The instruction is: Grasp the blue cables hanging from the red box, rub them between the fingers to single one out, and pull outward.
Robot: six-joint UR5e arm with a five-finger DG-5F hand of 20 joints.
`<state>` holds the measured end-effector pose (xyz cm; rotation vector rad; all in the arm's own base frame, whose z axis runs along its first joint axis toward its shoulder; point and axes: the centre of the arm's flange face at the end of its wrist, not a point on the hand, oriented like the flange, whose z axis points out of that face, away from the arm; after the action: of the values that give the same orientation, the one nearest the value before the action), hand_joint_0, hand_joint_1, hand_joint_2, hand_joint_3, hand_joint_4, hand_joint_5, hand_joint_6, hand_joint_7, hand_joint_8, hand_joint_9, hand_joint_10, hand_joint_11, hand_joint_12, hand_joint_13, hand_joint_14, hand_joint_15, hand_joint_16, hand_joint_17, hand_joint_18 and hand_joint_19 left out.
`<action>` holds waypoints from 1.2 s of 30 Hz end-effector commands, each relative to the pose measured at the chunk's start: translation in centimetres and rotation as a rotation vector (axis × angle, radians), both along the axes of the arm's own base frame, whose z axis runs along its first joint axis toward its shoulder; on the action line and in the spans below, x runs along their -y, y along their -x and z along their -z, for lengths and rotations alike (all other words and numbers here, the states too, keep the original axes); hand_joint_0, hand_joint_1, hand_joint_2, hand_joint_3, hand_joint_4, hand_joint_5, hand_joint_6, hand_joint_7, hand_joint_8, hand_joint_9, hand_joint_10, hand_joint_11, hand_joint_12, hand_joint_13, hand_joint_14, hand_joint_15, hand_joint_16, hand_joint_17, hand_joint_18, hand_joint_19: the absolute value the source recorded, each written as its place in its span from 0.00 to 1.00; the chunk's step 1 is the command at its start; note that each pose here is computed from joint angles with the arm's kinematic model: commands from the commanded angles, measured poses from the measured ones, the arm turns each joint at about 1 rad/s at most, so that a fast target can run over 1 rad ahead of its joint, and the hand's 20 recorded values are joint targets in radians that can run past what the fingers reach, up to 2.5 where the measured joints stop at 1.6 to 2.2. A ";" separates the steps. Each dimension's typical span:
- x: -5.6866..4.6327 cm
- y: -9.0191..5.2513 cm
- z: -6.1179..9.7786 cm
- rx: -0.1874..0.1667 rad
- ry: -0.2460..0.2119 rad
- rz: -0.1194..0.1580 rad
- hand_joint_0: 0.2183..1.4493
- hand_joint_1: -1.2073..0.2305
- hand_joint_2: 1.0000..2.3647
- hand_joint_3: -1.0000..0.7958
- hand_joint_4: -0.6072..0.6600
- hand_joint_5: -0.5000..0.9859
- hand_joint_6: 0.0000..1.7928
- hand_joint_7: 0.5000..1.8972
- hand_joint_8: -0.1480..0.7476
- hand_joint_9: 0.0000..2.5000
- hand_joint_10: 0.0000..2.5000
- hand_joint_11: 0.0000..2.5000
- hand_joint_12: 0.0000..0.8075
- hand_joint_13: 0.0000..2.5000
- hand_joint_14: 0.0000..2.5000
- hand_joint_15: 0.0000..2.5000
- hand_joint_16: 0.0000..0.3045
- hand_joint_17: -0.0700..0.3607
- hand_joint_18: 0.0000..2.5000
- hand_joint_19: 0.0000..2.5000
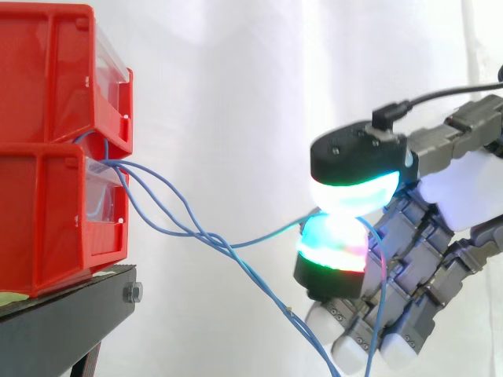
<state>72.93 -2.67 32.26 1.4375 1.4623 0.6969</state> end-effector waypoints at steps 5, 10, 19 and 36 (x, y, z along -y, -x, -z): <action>-1.2 -0.7 0.2 0.051 -0.138 -0.065 0.30 0.30 0.01 0.54 0.40 0.26 0.48 0.45 0.41 0.26 0.00 0.07 0.51 0.20 0.00 0.13 0.18 0.44 0.20 0.14; -1.5 -0.7 0.2 0.054 -0.177 -0.073 0.30 0.31 0.01 0.54 0.40 0.26 0.48 0.45 0.42 0.26 0.00 0.07 0.51 0.21 0.00 0.13 0.18 0.44 0.20 0.14; -1.4 -0.7 0.2 0.053 -0.168 -0.076 0.30 0.31 0.01 0.54 0.40 0.26 0.48 0.45 0.42 0.26 0.00 0.07 0.51 0.21 0.00 0.12 0.17 0.44 0.20 0.14; -1.4 -0.7 0.4 0.051 -0.167 -0.076 0.30 0.30 0.01 0.54 0.40 0.26 0.48 0.46 0.43 0.26 0.00 0.08 0.51 0.20 0.00 0.13 0.17 0.44 0.20 0.14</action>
<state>73.67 -1.25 31.94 1.4839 1.4525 0.9151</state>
